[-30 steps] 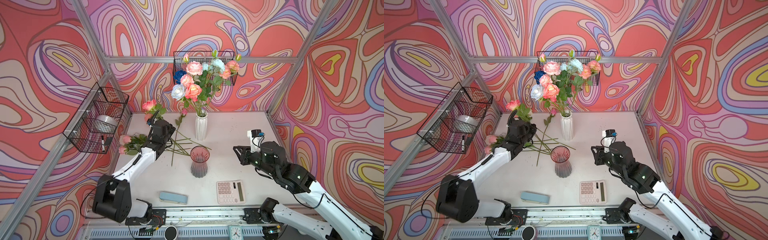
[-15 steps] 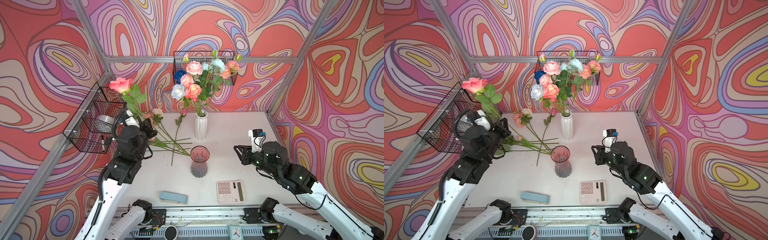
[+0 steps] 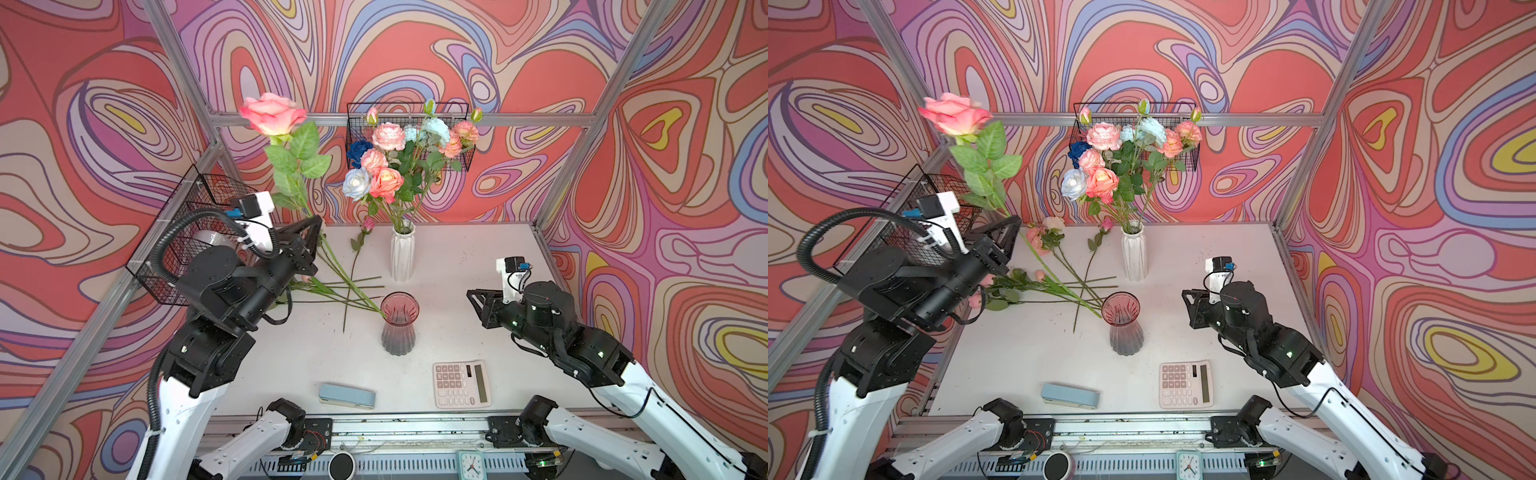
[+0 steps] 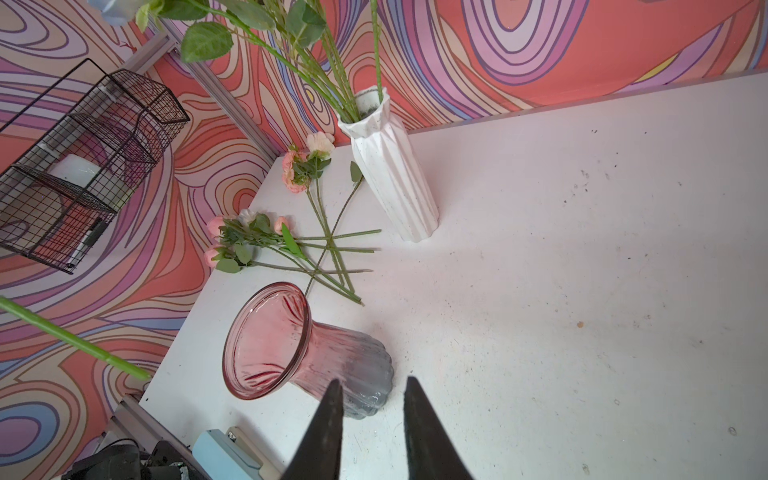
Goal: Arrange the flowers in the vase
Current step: 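Lift the pink rose high with the left gripper over the pink vase, then lower the pink rose stem into the pink glass vase with the left gripper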
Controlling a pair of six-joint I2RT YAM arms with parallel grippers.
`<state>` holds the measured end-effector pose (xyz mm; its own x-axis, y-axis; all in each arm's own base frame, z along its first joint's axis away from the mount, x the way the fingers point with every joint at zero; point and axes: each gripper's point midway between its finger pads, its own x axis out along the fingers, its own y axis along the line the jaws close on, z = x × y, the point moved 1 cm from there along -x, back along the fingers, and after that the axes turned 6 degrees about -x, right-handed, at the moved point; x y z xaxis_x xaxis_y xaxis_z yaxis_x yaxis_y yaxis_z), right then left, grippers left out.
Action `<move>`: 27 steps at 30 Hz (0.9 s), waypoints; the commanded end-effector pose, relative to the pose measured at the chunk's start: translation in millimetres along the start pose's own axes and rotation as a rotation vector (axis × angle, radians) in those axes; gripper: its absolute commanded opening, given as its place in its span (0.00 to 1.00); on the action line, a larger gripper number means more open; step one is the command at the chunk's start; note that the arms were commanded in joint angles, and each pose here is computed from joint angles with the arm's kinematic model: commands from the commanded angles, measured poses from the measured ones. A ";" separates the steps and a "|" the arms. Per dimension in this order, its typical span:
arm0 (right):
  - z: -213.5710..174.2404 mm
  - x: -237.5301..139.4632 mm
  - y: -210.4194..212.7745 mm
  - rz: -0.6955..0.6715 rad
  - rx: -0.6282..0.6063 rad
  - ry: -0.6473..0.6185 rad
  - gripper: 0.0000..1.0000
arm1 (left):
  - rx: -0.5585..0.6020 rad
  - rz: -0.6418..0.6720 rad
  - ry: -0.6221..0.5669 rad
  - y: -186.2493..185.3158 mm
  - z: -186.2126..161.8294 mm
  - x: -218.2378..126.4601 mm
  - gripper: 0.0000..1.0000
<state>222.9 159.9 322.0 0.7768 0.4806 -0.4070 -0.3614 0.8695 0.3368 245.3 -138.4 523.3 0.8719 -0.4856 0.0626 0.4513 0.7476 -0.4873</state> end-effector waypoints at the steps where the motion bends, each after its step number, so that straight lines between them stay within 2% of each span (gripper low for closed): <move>1: 10.7 -4.0 4.4 0.010 0.009 -0.028 0.26 | 0.123 -0.023 -0.025 -18.2 -0.5 23.2 0.00; 6: 12.3 -7.0 5.4 0.017 0.011 -0.033 0.26 | 0.174 -0.013 -0.020 -24.8 -19.7 58.2 0.00; 12: 10.8 -8.5 8.2 0.041 0.020 -0.036 0.26 | 0.219 0.026 0.044 -14.2 -75.8 82.0 0.00; 23: -1.0 4.6 8.6 0.053 0.024 -0.009 0.26 | 0.190 0.021 0.202 -3.9 -176.2 67.6 0.00; 27: -3.2 5.8 7.7 0.051 0.025 -0.007 0.26 | 0.193 0.024 0.271 1.5 -208.1 63.2 0.06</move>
<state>223.2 166.6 320.7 0.7658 0.5110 -0.3904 -0.3783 0.8490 0.3690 263.1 -264.4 337.7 0.7965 -0.5572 -0.2347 0.4943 0.8237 -0.2780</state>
